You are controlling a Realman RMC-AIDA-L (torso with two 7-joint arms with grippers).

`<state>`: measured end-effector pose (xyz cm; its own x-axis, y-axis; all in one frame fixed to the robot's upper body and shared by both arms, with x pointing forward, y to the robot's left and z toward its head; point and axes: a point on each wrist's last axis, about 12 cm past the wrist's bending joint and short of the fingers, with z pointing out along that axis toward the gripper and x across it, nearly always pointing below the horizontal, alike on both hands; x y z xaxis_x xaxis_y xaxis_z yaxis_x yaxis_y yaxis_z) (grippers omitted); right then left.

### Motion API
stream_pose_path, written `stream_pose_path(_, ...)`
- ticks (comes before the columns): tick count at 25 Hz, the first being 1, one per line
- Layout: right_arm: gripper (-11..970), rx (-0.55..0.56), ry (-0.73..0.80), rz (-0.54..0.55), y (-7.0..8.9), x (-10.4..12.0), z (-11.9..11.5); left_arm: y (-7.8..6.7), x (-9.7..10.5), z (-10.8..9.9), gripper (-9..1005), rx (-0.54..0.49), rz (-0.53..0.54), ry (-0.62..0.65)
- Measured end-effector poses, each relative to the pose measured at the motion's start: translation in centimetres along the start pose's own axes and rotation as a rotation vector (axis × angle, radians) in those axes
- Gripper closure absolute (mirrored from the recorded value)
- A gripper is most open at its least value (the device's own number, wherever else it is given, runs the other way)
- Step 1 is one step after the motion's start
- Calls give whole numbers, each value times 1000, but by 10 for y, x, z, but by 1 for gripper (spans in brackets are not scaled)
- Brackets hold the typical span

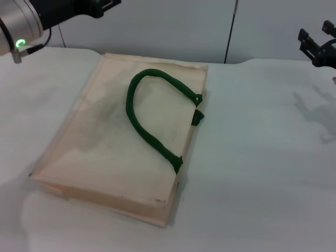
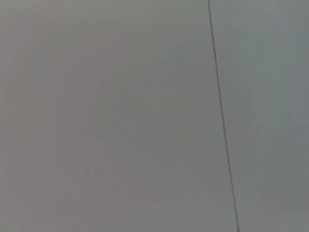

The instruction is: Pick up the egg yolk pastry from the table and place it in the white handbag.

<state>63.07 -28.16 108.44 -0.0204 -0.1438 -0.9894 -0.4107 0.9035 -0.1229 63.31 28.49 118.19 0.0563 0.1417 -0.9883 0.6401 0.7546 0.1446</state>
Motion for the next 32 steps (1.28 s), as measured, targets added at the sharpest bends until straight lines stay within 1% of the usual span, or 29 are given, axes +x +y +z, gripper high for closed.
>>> stream_pose_path(4,353,-5,-4,-9,3,0,2,-3,7,5,454,5,5,0)
stream_pose_path(9,354,25,14,-22,2,5,1,-2,19,3,454,-45,-4,-47)
stream_pose_path(14,354,129,-4,21,-8,11,-11,3,31,-14,454,-156,2,-121)
stream_pose_path(18,354,211,-28,-2,-14,15,-19,5,40,-20,454,-236,-9,-152)
stream_pose_path(21,354,261,-38,-8,-19,17,-24,8,42,-22,454,-271,-18,-154)
stream_pose_path(27,354,352,-45,20,-30,22,-37,11,46,-28,454,-302,-10,-134)
stream_pose_path(32,354,391,-51,35,-34,25,-44,17,48,-43,454,-358,-12,-149)
